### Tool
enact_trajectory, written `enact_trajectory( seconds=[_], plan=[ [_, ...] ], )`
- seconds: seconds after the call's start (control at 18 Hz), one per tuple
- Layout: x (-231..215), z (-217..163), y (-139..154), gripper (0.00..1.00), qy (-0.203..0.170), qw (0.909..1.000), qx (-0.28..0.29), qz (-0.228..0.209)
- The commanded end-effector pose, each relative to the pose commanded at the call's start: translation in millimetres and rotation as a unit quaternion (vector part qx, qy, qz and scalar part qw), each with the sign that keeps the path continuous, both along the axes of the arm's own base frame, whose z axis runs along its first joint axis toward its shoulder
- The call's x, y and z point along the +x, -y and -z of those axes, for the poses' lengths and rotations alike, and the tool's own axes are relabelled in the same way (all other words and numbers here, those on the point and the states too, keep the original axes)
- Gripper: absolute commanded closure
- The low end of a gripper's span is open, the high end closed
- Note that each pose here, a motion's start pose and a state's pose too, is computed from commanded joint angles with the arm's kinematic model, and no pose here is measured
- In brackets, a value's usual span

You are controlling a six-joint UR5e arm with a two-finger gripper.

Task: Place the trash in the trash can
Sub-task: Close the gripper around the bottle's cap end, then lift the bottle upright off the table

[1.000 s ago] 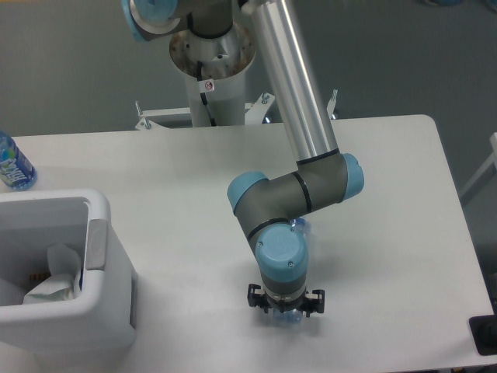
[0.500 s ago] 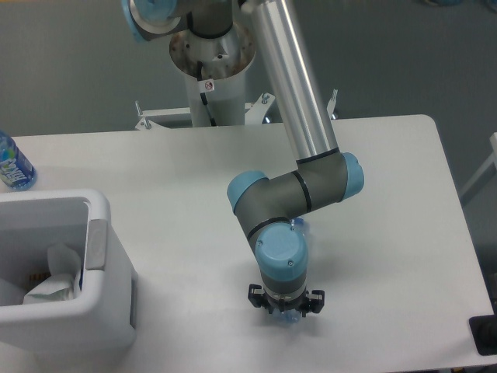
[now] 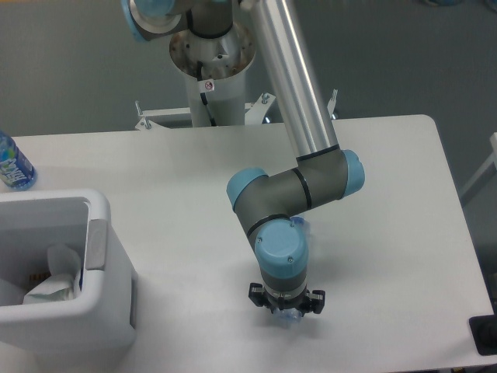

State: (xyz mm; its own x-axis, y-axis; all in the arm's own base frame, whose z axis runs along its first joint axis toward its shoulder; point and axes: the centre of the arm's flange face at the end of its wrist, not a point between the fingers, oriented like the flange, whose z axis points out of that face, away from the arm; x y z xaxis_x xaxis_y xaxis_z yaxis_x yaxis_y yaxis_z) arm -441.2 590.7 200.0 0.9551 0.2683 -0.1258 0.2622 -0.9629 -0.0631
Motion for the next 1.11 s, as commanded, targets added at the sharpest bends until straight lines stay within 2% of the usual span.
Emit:
enact_trajectory(
  seconds=[0.39,0.5,0.61,0.78,0.89,1.11],
  plan=[
    [-3,-23,2,0.51,-0.01,0.9999,0.013,-0.002],
    [-13,-55,3,0.51,-0.02,0.9988,0.043,-0.009],
    [-22,-88,1,0.51,-0.005,0.9945,0.104,-0.014],
    [-35,-153,3,0.51,-0.01,0.9805,0.193,-0.035],
    [-36,-198,3,0.51,-0.019,0.9682,0.242,-0.06],
    [-28,-276,7,0.51,-0.025,0.9334,0.343,-0.104]
  ],
)
